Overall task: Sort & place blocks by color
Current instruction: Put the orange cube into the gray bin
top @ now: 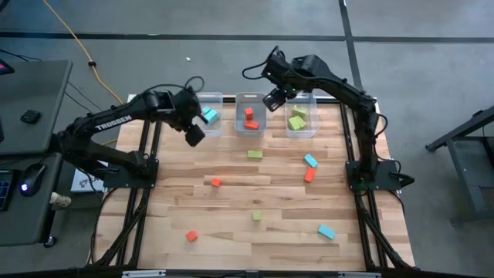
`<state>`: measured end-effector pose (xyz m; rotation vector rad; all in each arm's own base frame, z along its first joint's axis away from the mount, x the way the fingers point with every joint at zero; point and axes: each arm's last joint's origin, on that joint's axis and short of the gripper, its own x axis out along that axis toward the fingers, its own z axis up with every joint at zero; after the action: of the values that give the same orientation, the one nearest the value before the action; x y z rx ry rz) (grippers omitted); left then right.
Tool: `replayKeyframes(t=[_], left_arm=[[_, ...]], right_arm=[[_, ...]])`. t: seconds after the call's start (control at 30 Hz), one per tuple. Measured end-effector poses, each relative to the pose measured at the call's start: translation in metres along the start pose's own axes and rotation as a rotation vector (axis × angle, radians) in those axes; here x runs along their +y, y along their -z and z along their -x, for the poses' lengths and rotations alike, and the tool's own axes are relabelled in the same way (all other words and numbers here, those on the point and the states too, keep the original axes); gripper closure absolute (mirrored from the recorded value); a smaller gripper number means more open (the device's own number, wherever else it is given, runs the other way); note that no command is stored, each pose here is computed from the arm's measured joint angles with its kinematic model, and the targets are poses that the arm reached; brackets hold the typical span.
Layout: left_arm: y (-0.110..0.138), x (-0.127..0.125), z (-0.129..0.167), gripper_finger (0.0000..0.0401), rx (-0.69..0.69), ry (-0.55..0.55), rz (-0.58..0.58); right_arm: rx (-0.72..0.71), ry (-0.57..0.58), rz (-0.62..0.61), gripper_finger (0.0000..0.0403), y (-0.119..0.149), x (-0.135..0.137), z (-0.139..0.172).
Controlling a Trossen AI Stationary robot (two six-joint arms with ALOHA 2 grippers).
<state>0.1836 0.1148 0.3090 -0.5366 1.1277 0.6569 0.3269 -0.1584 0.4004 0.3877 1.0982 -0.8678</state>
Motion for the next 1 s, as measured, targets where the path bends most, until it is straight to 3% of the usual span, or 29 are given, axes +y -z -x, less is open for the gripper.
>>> replayKeyframes(t=[0.33, 0.7, 1.0], left_arm=[[0.03, -0.047, -0.02, 0.0206, 0.08, 0.052, -0.02], [0.042, -0.079, -0.029, 0.0206, 0.081, 0.093, 0.309], [0.043, -0.113, -0.056, 0.0206, 0.09, 0.069, 0.368]], right_arm=[[-0.084, -0.006, 0.03, 0.024, 0.01, -0.017, 0.035], [-0.13, -0.037, 0.069, 0.024, 0.019, -0.026, 0.057], [-0.131, -0.033, 0.132, 0.024, 0.019, -0.026, 0.057]])
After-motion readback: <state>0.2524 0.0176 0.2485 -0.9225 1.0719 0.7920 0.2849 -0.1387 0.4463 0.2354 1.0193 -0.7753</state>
